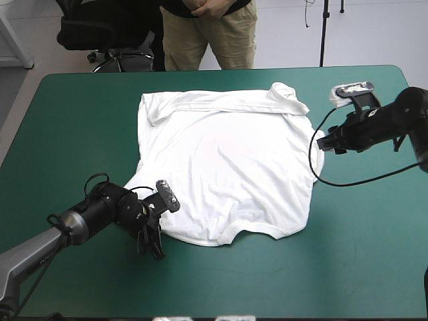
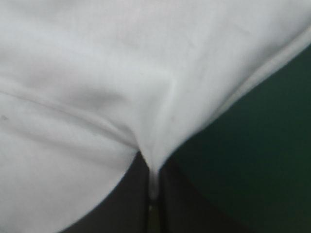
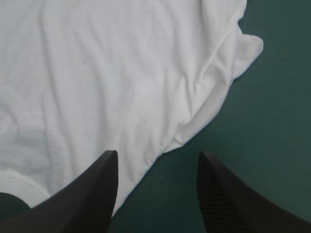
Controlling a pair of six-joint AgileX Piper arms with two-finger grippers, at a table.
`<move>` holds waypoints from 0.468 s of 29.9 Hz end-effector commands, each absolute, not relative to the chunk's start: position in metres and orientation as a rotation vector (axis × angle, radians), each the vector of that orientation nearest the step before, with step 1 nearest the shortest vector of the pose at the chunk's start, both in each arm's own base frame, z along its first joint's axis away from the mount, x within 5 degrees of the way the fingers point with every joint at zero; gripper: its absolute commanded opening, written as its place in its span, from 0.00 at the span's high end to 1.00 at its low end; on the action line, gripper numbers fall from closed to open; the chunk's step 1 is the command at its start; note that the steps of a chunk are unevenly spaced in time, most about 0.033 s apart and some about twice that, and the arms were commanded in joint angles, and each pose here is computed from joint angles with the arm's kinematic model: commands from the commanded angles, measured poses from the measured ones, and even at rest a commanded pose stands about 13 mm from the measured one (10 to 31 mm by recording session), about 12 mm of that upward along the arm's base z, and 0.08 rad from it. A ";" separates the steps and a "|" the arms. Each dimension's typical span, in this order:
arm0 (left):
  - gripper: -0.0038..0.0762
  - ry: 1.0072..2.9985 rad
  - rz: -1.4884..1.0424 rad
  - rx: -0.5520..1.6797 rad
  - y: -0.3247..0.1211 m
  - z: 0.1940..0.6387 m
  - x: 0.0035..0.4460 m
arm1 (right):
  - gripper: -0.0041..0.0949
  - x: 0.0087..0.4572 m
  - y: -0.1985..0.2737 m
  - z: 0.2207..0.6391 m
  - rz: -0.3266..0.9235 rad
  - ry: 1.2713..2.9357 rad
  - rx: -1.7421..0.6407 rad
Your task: Fold the cloth
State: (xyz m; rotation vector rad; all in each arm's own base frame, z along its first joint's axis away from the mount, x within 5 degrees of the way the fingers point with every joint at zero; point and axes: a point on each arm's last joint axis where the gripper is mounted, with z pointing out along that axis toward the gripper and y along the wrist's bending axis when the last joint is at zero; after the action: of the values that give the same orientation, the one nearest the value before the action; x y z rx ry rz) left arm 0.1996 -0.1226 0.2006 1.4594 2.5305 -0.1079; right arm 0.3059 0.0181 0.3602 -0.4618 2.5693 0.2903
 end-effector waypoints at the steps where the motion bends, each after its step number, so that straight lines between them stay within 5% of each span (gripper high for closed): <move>1: 0.97 2.550 -0.165 1.397 -0.128 0.199 0.200 | 0.48 0.311 0.030 0.364 0.195 2.551 -0.481; 8: 0.97 2.562 -0.168 1.375 -0.128 0.199 0.200 | 0.47 0.345 0.041 0.326 0.086 2.601 -0.474; 14: 0.97 2.563 -0.169 1.375 -0.128 0.199 0.199 | 0.46 0.370 0.043 0.277 0.112 2.731 -0.462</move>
State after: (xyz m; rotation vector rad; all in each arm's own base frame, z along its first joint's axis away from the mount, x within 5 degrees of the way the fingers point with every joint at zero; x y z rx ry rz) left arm 0.1997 -0.1226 0.2006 1.4333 2.5448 -0.1110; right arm 0.3635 0.0423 0.2720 -0.4811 2.7764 0.1107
